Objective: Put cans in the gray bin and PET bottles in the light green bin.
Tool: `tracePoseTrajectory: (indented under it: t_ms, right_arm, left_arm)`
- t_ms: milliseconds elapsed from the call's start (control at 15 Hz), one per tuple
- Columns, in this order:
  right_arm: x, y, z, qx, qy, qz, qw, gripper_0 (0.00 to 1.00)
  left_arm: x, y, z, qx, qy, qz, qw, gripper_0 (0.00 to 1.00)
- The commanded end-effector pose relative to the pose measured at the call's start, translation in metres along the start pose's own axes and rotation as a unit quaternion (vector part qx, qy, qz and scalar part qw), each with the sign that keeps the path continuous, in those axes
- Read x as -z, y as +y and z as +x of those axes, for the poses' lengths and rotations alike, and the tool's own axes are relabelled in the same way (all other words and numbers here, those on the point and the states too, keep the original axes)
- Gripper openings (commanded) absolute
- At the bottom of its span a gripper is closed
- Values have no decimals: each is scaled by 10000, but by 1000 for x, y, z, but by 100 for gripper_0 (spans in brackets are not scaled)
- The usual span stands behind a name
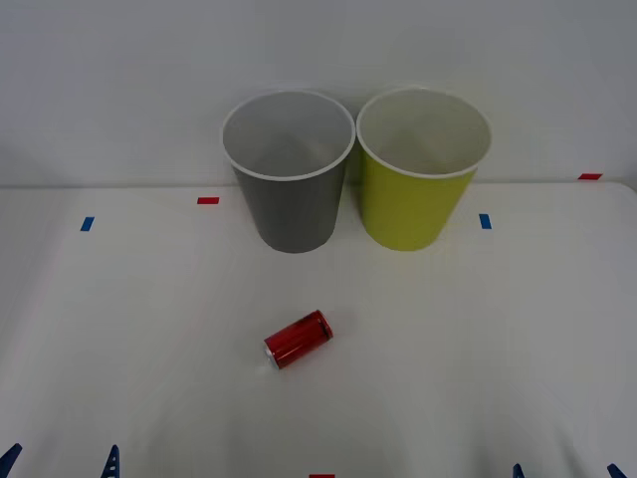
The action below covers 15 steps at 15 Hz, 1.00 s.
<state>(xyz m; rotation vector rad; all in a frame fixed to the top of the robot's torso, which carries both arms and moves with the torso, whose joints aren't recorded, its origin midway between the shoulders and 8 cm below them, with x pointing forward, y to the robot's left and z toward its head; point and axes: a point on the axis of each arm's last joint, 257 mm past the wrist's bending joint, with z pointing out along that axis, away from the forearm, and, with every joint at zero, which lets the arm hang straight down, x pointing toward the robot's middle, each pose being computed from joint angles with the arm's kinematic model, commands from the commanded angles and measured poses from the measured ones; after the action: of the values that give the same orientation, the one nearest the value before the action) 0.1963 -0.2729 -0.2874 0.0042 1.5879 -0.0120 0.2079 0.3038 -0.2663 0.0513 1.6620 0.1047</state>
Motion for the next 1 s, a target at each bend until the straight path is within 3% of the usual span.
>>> tracePoseTrajectory:
  t_ms: [67,1000]
  right_arm:
    - [0,0,0,0,0,0,10000,100]
    - [0,0,0,0,0,0,10000,100]
  left_arm:
    - [0,0,0,0,0,0,10000,100]
    - [0,0,0,0,0,0,10000,100]
